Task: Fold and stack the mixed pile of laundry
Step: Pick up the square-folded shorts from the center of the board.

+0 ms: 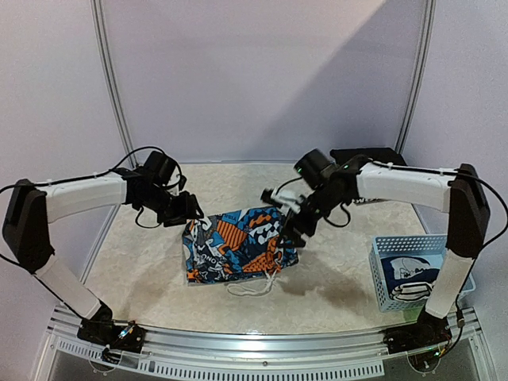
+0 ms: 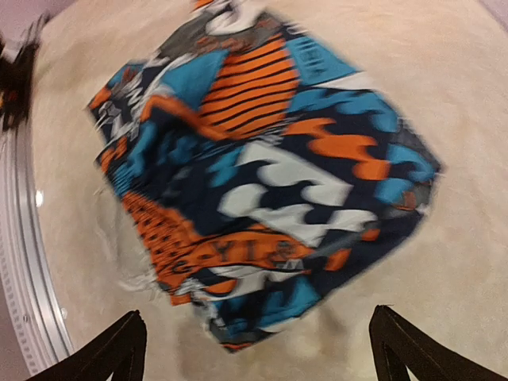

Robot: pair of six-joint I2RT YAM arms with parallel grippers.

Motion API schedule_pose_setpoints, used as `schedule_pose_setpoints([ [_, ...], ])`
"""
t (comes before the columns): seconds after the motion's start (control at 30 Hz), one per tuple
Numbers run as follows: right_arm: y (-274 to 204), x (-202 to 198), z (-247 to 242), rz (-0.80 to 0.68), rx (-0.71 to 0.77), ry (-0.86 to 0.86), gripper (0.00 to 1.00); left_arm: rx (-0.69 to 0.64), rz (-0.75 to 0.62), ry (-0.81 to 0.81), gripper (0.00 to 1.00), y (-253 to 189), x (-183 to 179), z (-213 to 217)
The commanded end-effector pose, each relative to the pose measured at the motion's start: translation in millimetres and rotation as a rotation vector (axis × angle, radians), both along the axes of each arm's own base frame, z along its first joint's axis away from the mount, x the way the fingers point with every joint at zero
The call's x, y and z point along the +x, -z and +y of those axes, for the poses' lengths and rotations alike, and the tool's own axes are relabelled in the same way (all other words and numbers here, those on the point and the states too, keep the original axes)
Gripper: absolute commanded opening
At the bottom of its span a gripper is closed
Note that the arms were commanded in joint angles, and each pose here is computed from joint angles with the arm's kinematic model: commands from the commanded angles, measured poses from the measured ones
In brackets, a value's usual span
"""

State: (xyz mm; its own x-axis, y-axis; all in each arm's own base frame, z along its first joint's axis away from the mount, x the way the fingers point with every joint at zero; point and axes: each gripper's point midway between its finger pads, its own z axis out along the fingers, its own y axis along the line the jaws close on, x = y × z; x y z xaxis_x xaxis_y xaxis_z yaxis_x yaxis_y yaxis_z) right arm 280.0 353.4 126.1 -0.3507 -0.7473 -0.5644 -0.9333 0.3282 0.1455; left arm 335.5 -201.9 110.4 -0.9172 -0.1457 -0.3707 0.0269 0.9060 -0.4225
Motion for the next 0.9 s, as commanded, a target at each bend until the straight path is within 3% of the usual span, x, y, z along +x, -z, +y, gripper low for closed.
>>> schedule_pose_setpoints([
  [0.0, -10.9, 71.1, -27.4, 0.099, 0.104, 0.363, 0.99, 0.059, -0.083, -0.008, 0.65, -34.8, -2.0, 6.5],
  [0.1, 15.7, 94.4, -43.7, 0.249, 0.111, 0.433, 0.99, -0.009, -0.134, 0.051, 0.65, -48.6, 2.2, -19.6],
  [0.17, 37.0, 100.3, -44.9, 0.432, 0.158, 0.475, 0.99, -0.086, -0.172, 0.109, 0.65, -52.5, 5.5, -47.3],
  [0.3, 65.0, 101.5, -46.6, 0.578, 0.176, 0.486, 0.99, -0.159, -0.150, 0.196, 0.64, -35.6, 0.6, -96.2],
  [0.43, 79.3, 92.0, -39.9, 0.687, 0.198, 0.475, 0.99, -0.192, -0.103, 0.228, 0.63, -9.0, -1.3, -130.0],
  [0.63, 110.9, 68.9, -28.2, 0.860, 0.187, 0.470, 0.96, -0.177, -0.012, 0.218, 0.61, 48.1, -0.1, -147.0],
  [0.87, 144.4, 44.0, -11.5, 0.874, 0.080, 0.463, 0.92, -0.191, 0.057, 0.223, 0.57, 87.5, -7.1, -158.5],
])
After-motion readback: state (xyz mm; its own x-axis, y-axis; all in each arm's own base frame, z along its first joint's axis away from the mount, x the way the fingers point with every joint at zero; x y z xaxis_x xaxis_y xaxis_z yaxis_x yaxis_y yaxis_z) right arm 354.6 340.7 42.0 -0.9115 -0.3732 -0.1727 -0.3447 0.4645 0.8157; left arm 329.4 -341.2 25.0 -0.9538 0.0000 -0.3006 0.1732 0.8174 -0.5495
